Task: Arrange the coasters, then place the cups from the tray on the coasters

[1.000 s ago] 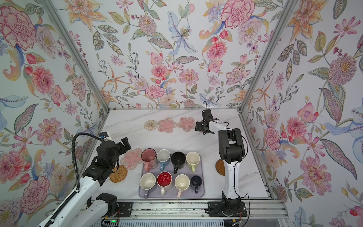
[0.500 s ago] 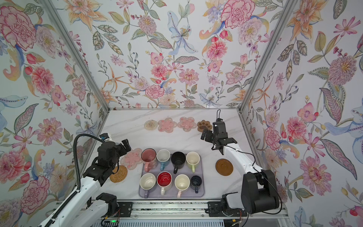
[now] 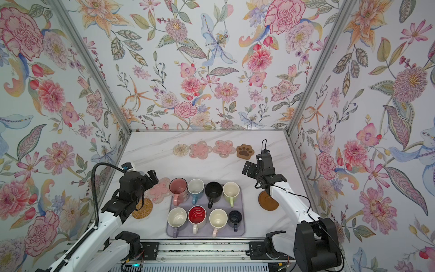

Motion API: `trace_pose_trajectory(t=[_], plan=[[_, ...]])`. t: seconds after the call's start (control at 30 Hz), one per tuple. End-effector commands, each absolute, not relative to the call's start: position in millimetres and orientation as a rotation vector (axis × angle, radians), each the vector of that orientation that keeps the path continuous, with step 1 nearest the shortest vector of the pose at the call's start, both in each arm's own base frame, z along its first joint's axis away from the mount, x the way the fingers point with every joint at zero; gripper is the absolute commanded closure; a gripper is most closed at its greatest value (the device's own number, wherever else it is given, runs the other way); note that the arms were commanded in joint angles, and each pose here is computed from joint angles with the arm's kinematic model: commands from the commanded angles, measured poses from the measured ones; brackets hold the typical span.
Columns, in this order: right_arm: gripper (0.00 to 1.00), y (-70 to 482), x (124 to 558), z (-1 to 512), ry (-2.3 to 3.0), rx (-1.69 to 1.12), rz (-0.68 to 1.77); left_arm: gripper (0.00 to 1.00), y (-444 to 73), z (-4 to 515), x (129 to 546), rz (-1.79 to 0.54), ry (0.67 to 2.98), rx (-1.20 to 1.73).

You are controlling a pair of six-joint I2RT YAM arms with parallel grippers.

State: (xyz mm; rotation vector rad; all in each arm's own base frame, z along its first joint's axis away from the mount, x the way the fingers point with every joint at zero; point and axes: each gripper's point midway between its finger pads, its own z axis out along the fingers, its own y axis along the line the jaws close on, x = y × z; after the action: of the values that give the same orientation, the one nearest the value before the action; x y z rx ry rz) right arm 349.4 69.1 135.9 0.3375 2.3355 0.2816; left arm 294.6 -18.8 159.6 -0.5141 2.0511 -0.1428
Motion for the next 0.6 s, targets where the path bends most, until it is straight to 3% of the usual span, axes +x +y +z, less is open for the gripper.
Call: trace_pose_trajectory(t=[0.0,0.57], plan=[[0.01,62,342,127,2.368,0.406,0.260,0.01,-13,158,290,-0.130,2.054,-0.539],[0.01,26,255,57,2.484,0.827,0.327,0.01,-21,180,298,-0.209,1.970,-0.508]])
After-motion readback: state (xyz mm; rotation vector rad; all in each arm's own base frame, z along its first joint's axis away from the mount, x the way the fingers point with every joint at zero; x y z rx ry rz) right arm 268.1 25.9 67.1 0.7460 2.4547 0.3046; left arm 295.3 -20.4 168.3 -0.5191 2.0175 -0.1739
